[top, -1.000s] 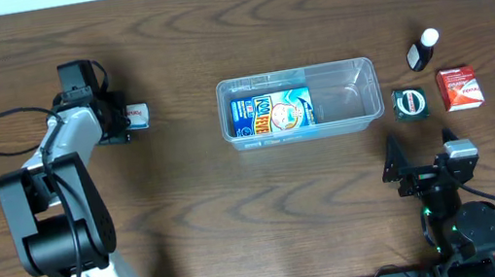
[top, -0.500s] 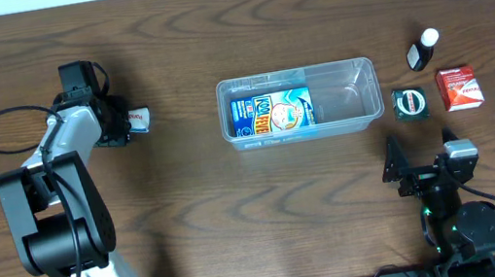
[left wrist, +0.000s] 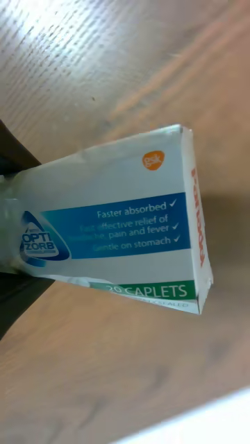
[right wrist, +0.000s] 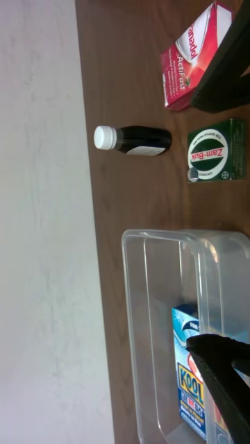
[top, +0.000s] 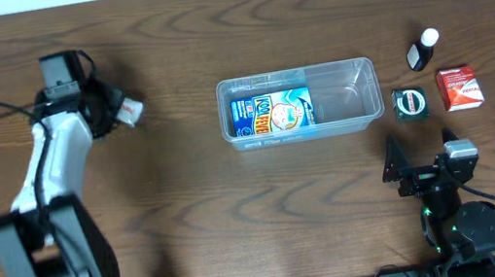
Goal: Pack container
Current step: 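Lift the white box and carry it over the container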
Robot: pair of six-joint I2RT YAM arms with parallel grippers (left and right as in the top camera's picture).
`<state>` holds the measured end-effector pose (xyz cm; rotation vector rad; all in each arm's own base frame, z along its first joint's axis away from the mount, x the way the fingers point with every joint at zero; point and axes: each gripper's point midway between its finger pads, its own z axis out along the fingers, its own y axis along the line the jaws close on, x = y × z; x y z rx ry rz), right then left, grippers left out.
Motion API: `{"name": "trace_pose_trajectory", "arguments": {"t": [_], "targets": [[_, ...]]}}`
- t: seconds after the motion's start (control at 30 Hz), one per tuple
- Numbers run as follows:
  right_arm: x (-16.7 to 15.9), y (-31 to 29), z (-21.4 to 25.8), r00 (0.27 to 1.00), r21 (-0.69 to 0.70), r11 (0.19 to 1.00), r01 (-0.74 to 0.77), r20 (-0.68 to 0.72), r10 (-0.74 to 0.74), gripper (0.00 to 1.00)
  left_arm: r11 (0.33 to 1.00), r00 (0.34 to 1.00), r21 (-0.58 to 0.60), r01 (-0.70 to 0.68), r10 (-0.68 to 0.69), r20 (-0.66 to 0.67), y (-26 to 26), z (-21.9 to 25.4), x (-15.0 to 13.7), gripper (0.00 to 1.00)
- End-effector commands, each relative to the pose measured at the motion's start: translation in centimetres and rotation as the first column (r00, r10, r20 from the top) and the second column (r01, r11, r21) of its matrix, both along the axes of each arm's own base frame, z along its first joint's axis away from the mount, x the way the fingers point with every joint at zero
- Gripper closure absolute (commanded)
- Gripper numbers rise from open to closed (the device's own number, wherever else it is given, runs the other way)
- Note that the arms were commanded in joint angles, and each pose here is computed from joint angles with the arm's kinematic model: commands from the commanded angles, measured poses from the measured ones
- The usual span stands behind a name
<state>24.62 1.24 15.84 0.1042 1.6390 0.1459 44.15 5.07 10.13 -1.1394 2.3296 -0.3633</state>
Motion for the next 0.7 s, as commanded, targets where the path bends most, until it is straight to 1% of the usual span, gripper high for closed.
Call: {"name": "trace_pose_trajectory", "arguments": {"t": [0.0, 0.17, 0.27, 0.3, 0.4, 0.47, 0.5, 0.57, 0.67], "targets": [[0.0, -0.2, -0.1, 1.0, -0.015, 1.0, 0.008, -0.003, -0.008, 0.01, 0.976, 0.973, 0.085, 0.2, -0.208, 0.1, -1.4, 4.2, 0.0, 0.64], [0.0, -0.2, -0.1, 1.0, -0.015, 1.0, 0.008, -0.003, -0.008, 0.01, 0.938, 0.914, 0.123, 0.324, -0.344, 0.213, -4.2, 8.8, -0.4, 0.64], [0.0, -0.2, -0.1, 1.0, -0.015, 1.0, 0.008, -0.003, -0.008, 0.01, 0.883, 0.851, 0.202, 0.424, -0.465, 0.245, -6.9, 10.7, -0.8, 0.65], [0.0, -0.2, -0.1, 1.0, -0.015, 1.0, 0.008, -0.003, -0.008, 0.01, 0.854, 0.819, 0.239, 0.463, -0.515, 0.254, -8.1, 11.3, -0.9, 0.65], [0.0, -0.2, -0.1, 1.0, -0.015, 1.0, 0.008, -0.003, -0.008, 0.01, 0.742, 0.701, 0.356, 0.568, -0.663, 0.264, -11.8, 12.8, -1.2, 0.65], [0.0, -0.2, -0.1, 1.0, -0.015, 1.0, 0.008, -0.003, -0.008, 0.01, 0.642, 0.597, 0.445, 0.625, -0.76, 0.258, -14.5, 13.8, -1.4, 0.68], [0.0, -0.2, -0.1, 1.0, -0.015, 1.0, 0.008, -0.003, -0.008, 0.01, 0.589, 0.543, 0.486, 0.645, -0.801, 0.25, -15.8, 14.1, -1.6, 0.69], [0.0, -0.2, -0.1, 1.0, -0.015, 1.0, 0.008, -0.003, -0.008, 0.01, 0.456, 0.412, 0.578, 0.677, -0.885, 0.216, -18.9, 14.6, -2.1, 0.69], [0.0, -0.2, -0.1, 1.0, -0.015, 1.0, 0.008, -0.003, -0.008, 0.01, 0.286, 0.246, 0.665, 0.69, -0.957, 0.156, -22.7, 14.9, -3.3, 0.69]]}}
